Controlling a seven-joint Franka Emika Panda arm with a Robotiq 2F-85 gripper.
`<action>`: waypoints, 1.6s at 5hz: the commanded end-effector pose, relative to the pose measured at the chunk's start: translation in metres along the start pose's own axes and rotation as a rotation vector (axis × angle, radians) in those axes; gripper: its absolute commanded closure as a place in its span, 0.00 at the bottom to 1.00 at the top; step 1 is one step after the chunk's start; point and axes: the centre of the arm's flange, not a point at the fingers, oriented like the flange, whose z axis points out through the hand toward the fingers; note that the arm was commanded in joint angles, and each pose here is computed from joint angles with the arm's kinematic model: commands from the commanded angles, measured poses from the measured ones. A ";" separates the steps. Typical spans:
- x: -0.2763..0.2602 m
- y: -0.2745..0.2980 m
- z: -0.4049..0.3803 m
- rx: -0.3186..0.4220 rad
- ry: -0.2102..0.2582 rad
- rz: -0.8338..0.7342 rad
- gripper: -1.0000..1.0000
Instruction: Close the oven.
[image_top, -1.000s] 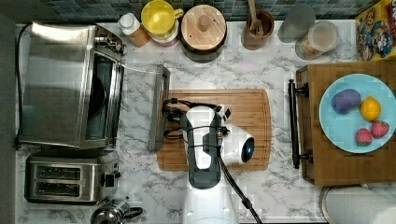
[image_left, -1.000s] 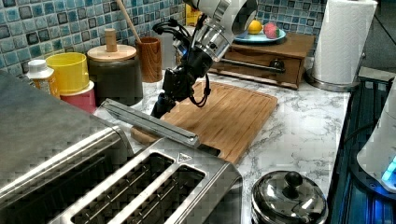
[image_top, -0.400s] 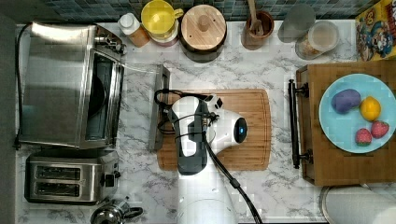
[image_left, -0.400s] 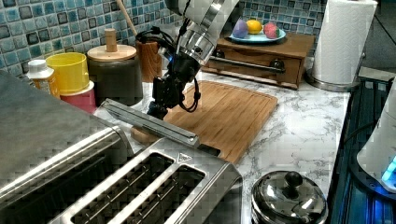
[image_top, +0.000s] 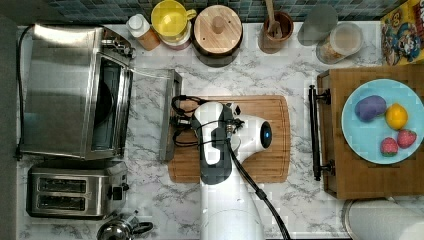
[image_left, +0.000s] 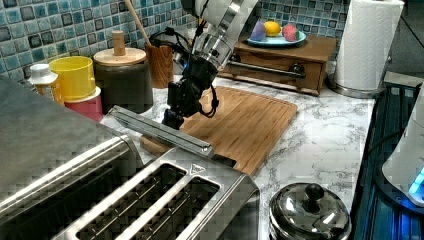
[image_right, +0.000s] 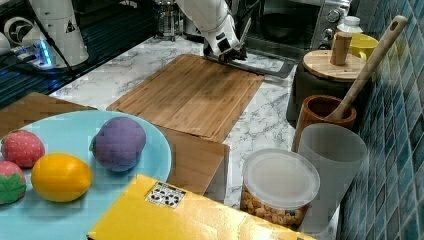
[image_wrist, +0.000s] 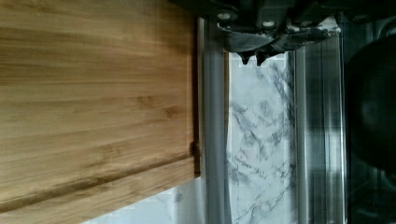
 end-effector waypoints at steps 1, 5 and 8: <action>0.007 -0.141 -0.002 0.061 0.039 -0.214 1.00; -0.020 -0.288 0.010 0.009 0.031 -0.345 1.00; -0.045 -0.383 0.068 -0.481 0.114 -0.316 1.00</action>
